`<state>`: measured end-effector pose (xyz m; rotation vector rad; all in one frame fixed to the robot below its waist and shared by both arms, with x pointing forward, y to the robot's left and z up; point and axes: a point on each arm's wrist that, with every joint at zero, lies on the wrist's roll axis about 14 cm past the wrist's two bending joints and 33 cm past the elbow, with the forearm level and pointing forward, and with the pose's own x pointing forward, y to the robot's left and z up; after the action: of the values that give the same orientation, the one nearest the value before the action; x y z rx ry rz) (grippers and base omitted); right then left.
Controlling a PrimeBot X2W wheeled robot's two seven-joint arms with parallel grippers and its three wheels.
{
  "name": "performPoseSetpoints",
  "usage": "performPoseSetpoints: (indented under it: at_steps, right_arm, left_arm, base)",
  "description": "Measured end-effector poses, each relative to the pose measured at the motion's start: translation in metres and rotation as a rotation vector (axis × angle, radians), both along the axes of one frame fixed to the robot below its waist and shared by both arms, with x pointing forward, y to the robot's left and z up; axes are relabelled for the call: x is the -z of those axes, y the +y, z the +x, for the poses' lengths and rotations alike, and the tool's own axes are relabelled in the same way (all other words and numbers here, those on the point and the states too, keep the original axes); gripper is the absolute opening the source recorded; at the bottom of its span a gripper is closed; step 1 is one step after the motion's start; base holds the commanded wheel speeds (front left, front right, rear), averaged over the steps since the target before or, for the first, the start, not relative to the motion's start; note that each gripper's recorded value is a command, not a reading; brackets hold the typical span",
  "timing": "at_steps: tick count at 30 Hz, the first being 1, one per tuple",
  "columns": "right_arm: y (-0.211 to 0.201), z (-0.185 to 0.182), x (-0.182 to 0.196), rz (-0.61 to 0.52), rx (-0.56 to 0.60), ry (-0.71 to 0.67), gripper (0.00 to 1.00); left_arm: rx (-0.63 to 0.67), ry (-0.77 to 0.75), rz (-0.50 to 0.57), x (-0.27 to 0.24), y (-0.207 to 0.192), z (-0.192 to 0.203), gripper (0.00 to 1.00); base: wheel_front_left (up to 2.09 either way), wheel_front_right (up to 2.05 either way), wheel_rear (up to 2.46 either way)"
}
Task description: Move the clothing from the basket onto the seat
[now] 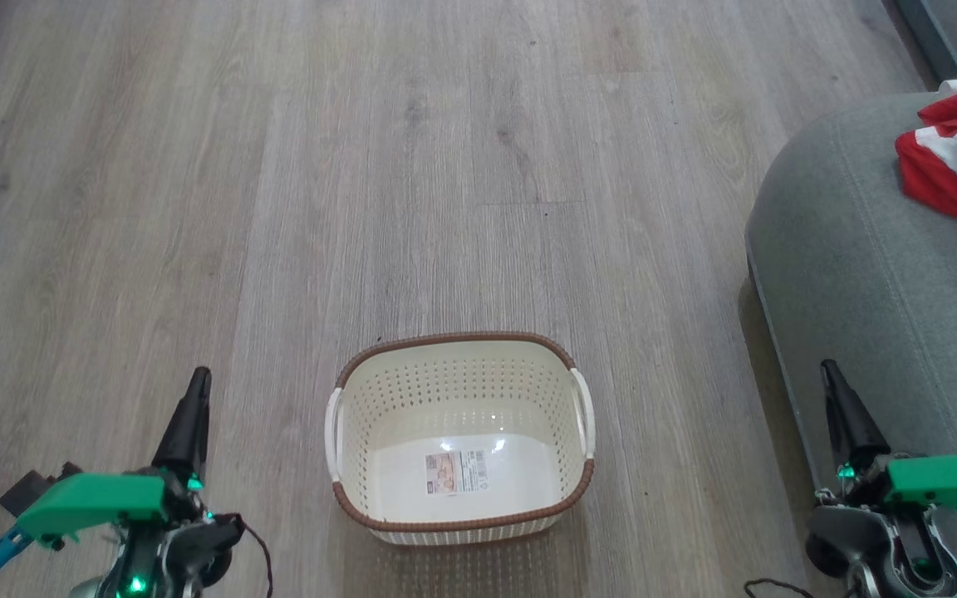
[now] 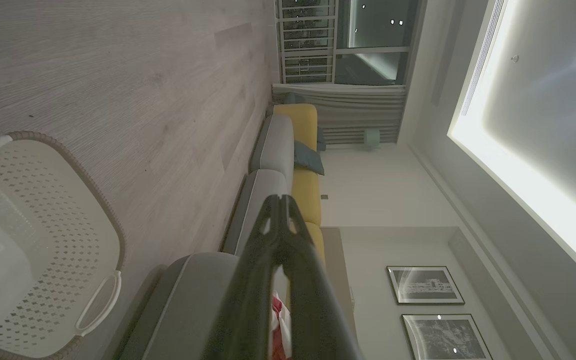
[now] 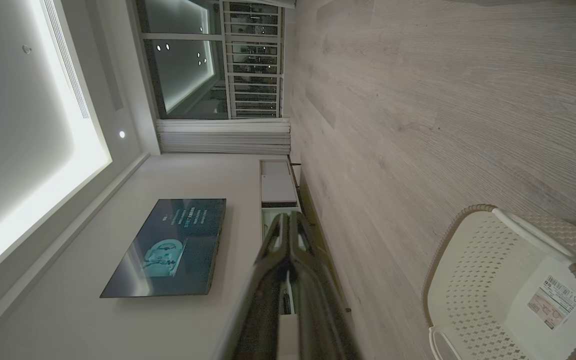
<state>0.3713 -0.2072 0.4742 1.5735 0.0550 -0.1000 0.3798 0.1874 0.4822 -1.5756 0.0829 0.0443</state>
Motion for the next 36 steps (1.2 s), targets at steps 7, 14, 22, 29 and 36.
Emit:
performPoseSetpoints:
  at_steps: [7, 14, 22, 29, 36]
  right_arm:
    - [0.0, 0.0, 0.0, 0.0, 0.0, 0.0, 0.0]
    - [0.0, 0.0, 0.0, 0.0, 0.0, 0.0, 0.0]
    - [0.0, 0.0, 0.0, 0.0, 0.0, 0.0, 0.0]
    - [0.0, 0.0, 0.0, 0.0, 0.0, 0.0, 0.0]
    - [0.0, 0.0, 0.0, 0.0, 0.0, 0.0, 0.0]
  left_arm:
    - [0.0, 0.0, 0.0, 0.0, 0.0, 0.0, 0.0]
    - [0.0, 0.0, 0.0, 0.0, 0.0, 0.0, 0.0]
    - [0.0, 0.0, 0.0, 0.0, 0.0, 0.0, 0.0]
    - [0.0, 0.0, 0.0, 0.0, 0.0, 0.0, 0.0]
    - [0.0, 0.0, 0.0, 0.0, 0.0, 0.0, 0.0]
  base:
    - [0.0, 0.0, 0.0]
    - [0.0, 0.0, 0.0]
    - [0.0, 0.0, 0.0]
    - [0.0, 0.0, 0.0]
    - [0.0, 0.0, 0.0]
